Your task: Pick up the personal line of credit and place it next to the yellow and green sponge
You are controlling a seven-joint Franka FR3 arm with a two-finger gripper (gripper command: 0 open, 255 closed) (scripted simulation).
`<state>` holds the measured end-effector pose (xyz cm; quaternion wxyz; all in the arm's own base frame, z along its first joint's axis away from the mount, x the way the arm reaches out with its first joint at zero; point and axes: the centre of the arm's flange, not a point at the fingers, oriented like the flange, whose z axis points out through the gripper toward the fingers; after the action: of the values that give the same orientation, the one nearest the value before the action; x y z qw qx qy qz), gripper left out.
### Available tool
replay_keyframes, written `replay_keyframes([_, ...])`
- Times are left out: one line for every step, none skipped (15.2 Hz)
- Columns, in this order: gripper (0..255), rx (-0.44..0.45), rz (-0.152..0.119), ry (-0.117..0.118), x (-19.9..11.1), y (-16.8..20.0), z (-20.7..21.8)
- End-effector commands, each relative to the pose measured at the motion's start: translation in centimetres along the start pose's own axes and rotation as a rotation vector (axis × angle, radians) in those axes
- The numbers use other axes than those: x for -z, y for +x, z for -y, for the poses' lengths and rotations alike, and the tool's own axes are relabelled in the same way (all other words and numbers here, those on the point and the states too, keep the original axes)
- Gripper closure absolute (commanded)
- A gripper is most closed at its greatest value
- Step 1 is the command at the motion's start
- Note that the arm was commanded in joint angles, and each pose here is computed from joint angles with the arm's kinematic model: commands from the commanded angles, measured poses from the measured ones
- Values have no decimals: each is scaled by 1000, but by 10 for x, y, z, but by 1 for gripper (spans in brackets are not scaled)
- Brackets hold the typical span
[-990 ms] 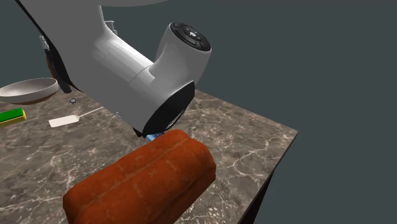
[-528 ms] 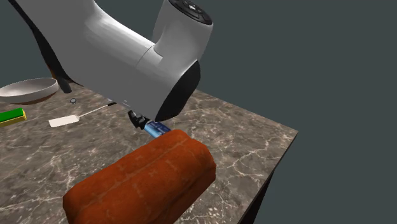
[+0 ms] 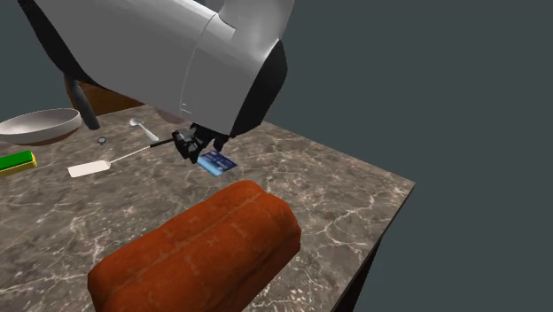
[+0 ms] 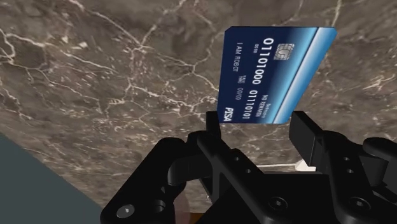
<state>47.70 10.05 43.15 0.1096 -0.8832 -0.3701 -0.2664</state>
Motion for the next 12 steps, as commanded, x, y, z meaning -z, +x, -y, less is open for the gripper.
replay_keyframes([255, 0, 1, 0, 9, 5, 0])
replay_keyframes([255, 0, 1, 0, 13, 8, 0])
replay_keyframes([255, 0, 1, 0, 9, 14, 11])
replay_keyframes([255, 0, 1, 0, 5, 21, 21])
replay_keyframes([255, 0, 1, 0, 0, 27, 32])
replay_keyframes([255, 0, 1, 0, -4, 34, 42])
replay_keyframes([255, 0, 1, 0, -8, 41, 53])
replay_keyframes([255, 0, 1, 0, -12, 47, 64])
replay_keyframes([255, 0, 1, 0, -17, 54, 74])
replay_keyframes([255, 0, 1, 0, -21, 60, 85])
replay_keyframes([255, 0, 1, 0, -25, 67, 96])
replay_keyframes([255, 0, 1, 0, -29, 73, 106])
